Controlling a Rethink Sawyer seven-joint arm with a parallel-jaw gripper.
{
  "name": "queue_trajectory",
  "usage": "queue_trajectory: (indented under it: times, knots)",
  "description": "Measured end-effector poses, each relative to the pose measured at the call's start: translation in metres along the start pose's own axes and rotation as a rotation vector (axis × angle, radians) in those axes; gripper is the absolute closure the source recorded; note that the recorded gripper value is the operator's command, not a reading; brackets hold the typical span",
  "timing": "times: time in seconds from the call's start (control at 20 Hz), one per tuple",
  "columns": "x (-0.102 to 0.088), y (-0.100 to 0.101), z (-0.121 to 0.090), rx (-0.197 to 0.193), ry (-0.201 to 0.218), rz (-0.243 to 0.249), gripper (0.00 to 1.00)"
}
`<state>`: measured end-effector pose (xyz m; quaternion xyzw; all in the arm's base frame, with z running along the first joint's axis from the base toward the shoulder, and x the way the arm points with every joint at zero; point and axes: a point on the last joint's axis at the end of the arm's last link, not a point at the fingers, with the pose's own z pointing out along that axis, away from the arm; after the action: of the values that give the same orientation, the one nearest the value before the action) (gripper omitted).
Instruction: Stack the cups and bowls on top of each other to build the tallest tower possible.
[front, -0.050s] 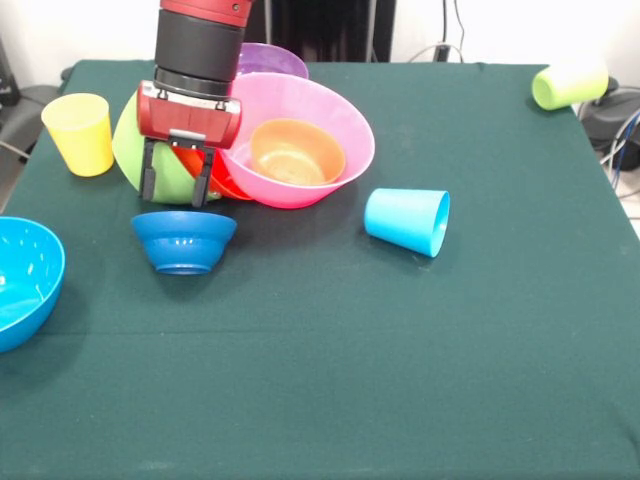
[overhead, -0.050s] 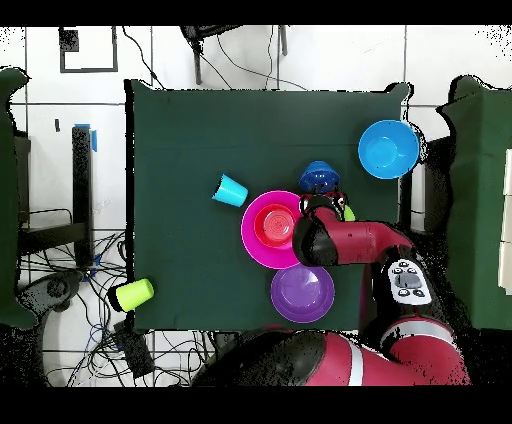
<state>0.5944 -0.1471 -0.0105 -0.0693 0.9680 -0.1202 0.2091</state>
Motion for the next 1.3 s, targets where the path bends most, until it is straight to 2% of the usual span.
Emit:
queue_trajectory:
  times: [1.3]
  knots:
    - [0.0036, -0.0024, 0.0018, 0.0, 0.005, 0.006, 0.0]
